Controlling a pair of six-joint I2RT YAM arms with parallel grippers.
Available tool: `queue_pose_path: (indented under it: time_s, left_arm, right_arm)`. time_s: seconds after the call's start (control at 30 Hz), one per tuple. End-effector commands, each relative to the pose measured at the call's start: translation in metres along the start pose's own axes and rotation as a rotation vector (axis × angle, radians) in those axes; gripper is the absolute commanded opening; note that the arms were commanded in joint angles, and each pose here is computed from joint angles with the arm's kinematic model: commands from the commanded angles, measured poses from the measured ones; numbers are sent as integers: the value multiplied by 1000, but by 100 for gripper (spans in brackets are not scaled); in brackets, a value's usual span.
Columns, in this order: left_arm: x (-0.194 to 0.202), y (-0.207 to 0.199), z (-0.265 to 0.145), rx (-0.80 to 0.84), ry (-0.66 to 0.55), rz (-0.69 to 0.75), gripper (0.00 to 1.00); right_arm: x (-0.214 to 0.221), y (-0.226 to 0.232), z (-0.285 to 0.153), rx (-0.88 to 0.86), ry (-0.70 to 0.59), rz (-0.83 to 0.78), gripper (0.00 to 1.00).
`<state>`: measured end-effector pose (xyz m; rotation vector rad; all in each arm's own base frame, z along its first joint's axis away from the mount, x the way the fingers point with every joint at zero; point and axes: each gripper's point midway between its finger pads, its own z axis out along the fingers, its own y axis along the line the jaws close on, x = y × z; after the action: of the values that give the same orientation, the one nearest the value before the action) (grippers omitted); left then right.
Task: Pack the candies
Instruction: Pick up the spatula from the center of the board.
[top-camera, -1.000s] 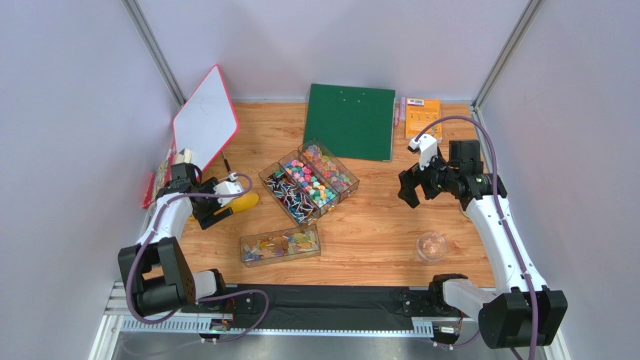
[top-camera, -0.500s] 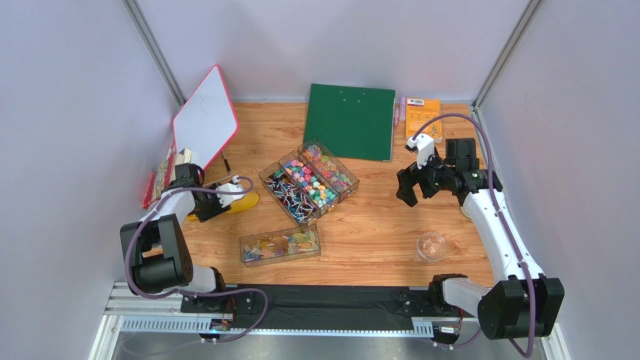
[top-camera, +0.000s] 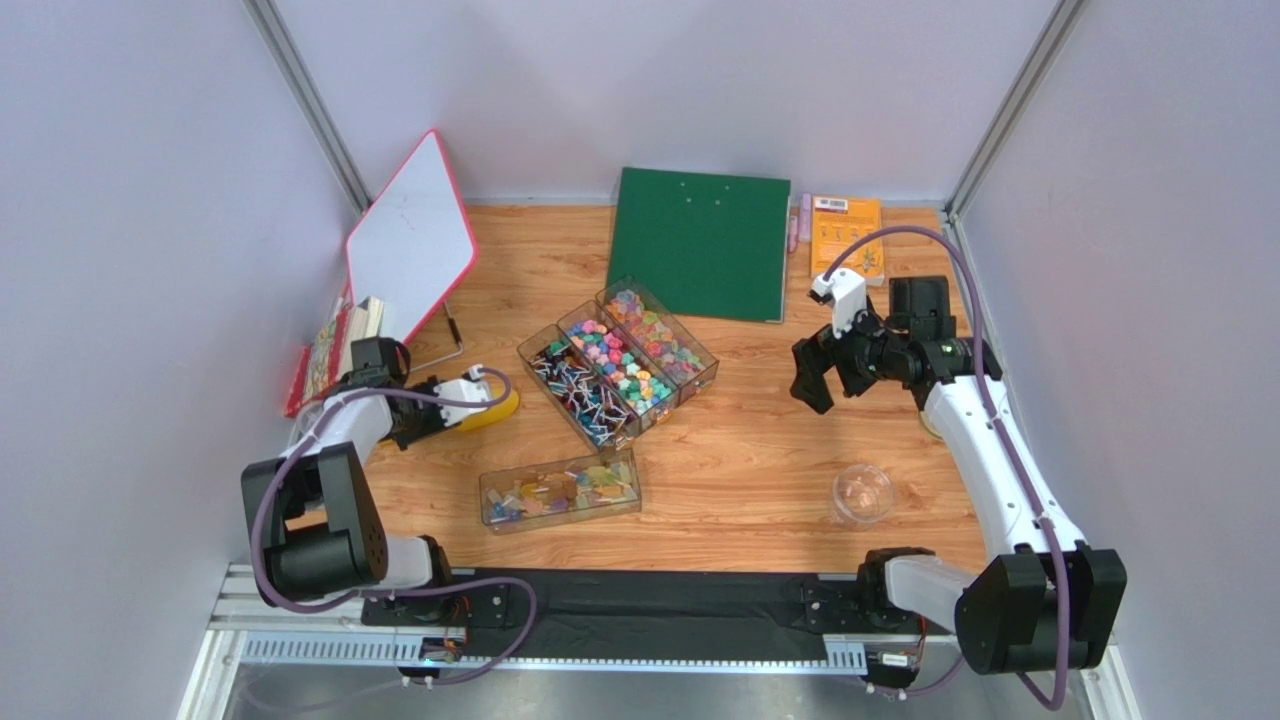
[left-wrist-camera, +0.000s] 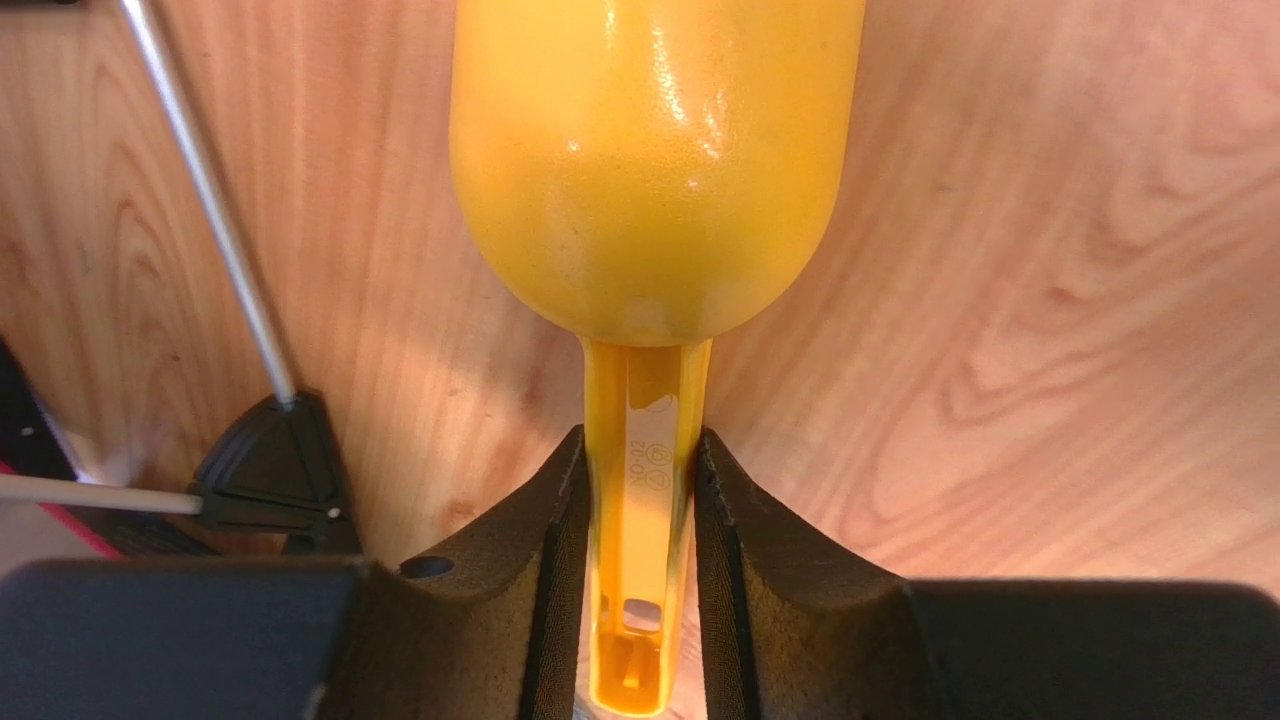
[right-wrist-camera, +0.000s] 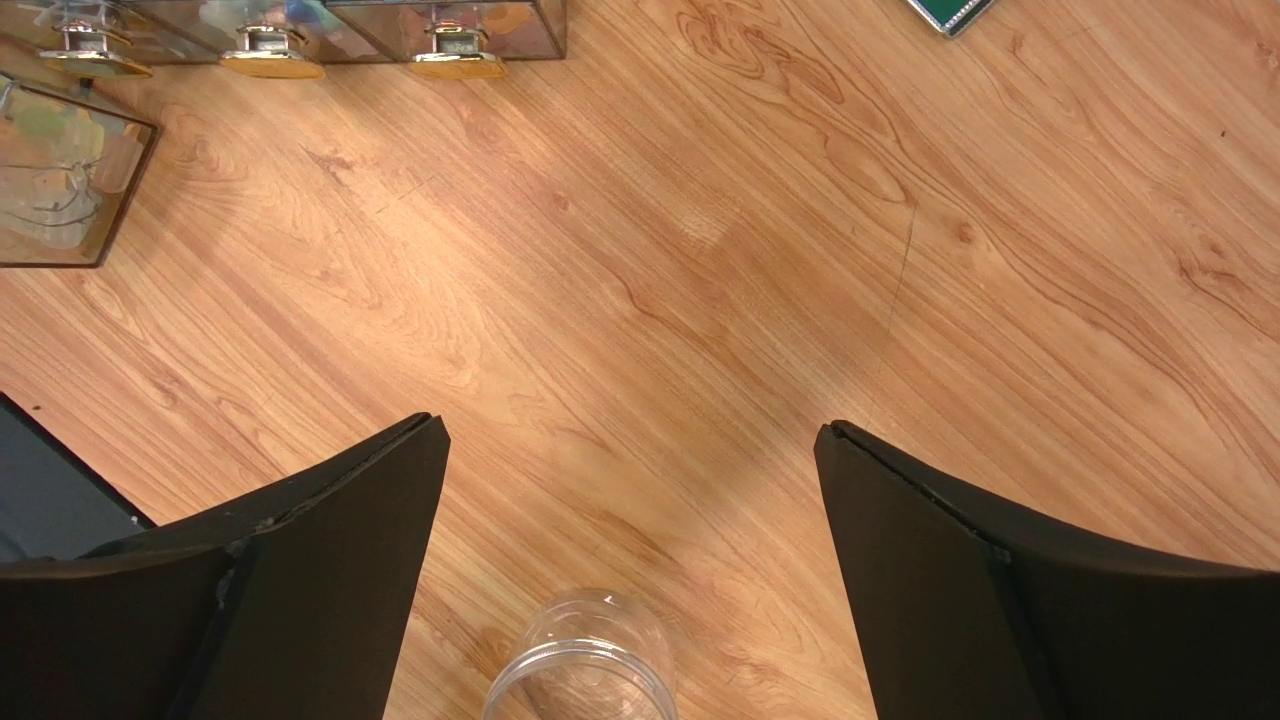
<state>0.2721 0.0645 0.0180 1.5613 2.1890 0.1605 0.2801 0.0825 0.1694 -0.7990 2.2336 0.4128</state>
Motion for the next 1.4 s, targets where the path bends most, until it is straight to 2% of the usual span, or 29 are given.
queue_pose_path:
  time_s: [0.0, 0.13, 0.2, 0.37, 0.43, 0.47, 0.6, 0.67, 0.7, 0.73, 0.77, 0.87, 0.93, 1.0, 1.13, 1.27, 1.37]
  left_arm:
    - [-11, -29, -15, 91, -55, 5, 0]
    - [-34, -42, -55, 111, -131, 51, 0]
    - [-53, -36, -80, 58, -200, 121, 0]
    - [-92, -70, -133, 143, -358, 285, 0]
    - [-104, -86, -146, 195, -430, 344, 0]
    - [-120, -83, -157, 180, -505, 348, 0]
    - [-162, -81, -181, 258, -663, 223, 0]
    - [-176, -75, -189, 352, -669, 122, 0]
    - [-186, -84, -193, 433, -665, 122, 0]
    - [-195, -76, -202, 447, -661, 130, 0]
    - [-204, -81, -196, 561, -625, 92, 0]
    - [-223, -81, -194, 729, -519, -13, 0]
    - [-234, -76, -189, 767, -483, -36, 0]
    - [-243, -83, -190, 792, -483, 1, 0]
    - [-253, -95, -188, 859, -450, -2, 0]
    - [-258, -102, -185, 896, -440, -8, 0]
    - [-262, -102, -181, 924, -433, -32, 0]
  right_arm:
    - [-11, 3, -5, -3, -49, -31, 100]
    - [-10, 6, -10, -4, -48, -53, 100]
    - [-11, 8, -11, -13, -54, -55, 100]
    - [-29, 15, -18, -48, -116, -94, 99]
    - [-39, 14, -20, -33, -158, -161, 96]
    - [-42, 14, -20, -28, -173, -192, 95]
    - [-79, 33, -24, 36, -335, -498, 93]
    - [-93, 47, -32, 74, -399, -696, 92]
    - [-99, 70, -26, 37, -446, -791, 91]
    - [-105, 80, -29, 41, -477, -919, 89]
    - [-105, 89, -26, 32, -483, -987, 84]
    - [-123, 128, -13, 11, -568, -1181, 70]
    - [-138, 139, -15, 7, -608, -1215, 65]
    - [-154, 149, -12, 7, -649, -1254, 58]
    - [-171, 158, -11, 51, -716, -1341, 55]
    - [-171, 173, -20, 4, -778, -1397, 54]
    - [-172, 178, -25, -22, -791, -1349, 54]
